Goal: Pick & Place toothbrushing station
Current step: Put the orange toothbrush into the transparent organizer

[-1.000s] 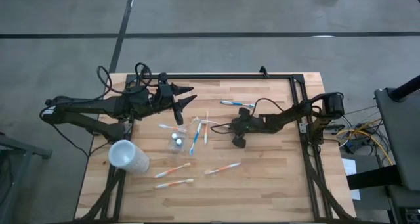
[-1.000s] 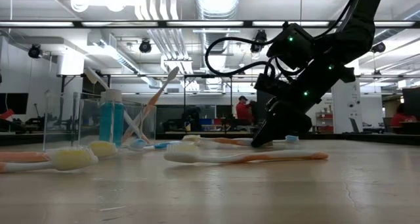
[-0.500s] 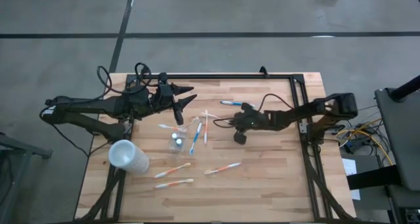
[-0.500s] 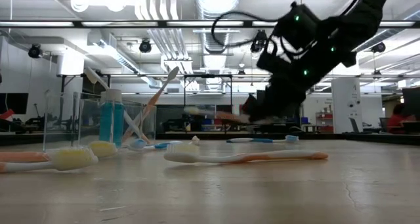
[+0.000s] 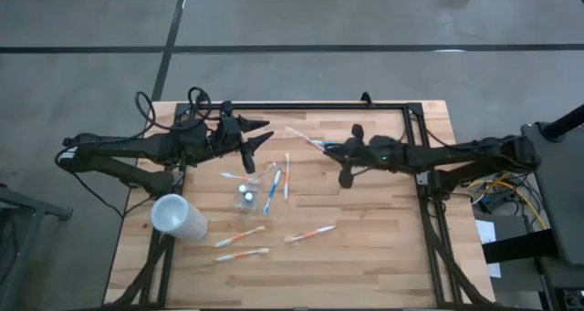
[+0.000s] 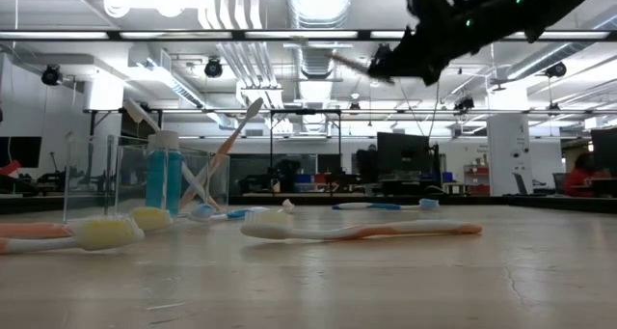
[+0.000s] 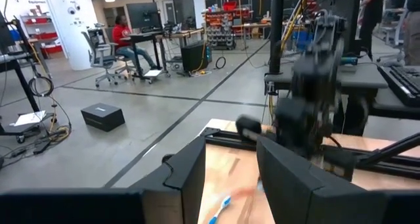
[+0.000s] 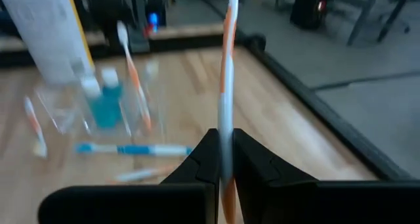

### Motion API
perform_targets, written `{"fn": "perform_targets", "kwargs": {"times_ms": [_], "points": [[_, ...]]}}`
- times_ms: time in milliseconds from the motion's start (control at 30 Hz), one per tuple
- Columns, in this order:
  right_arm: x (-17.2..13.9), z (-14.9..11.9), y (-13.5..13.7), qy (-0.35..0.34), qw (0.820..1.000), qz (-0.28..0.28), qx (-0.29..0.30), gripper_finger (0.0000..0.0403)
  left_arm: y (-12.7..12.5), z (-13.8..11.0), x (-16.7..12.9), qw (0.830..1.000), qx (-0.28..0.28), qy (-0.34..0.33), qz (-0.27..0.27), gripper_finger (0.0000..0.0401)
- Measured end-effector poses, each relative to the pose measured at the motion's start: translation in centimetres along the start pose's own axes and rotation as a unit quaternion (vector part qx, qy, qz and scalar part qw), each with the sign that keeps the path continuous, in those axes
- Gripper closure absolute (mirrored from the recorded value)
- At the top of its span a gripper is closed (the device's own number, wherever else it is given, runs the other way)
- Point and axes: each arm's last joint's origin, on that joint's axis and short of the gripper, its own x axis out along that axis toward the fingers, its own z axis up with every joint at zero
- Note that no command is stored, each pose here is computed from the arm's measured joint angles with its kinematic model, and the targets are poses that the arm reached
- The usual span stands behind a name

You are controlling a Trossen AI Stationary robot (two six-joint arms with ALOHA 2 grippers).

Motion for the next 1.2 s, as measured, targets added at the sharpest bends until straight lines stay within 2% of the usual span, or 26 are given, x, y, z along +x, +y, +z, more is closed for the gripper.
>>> {"fn": "perform_targets", "kwargs": {"times_ms": [200,367,467,733,1000,1200], "points": [[-2.4,2.0,-0.3,-0.058,0.998,0.013,0.022,0.0385,0.0,-0.4,0.0,0.999,0.034,0.019,-0.001,0.0259],[-3.5,3.2,-0.2,-0.086,0.994,0.061,0.026,0.0385,-0.2,-0.7,0.2,0.997,0.073,0.03,-0.016,0.0259],[-3.7,3.6,-0.1,-0.096,0.991,0.091,0.026,0.0385,-0.2,-0.9,0.3,0.996,0.076,0.032,-0.026,0.0259],[-2.8,4.6,0.6,-0.154,0.974,0.165,0.022,0.0385,-0.2,-0.8,0.3,0.995,0.085,0.03,-0.034,0.0276],[-0.7,3.6,1.0,-0.132,0.976,0.169,0.043,0.0385,-0.1,-0.7,0.5,0.994,0.073,0.015,-0.078,0.0302],[0.1,3.5,1.2,-0.151,0.973,0.171,0.046,0.0385,0.1,-0.7,0.5,0.995,0.061,0.017,-0.074,0.0301]]}}
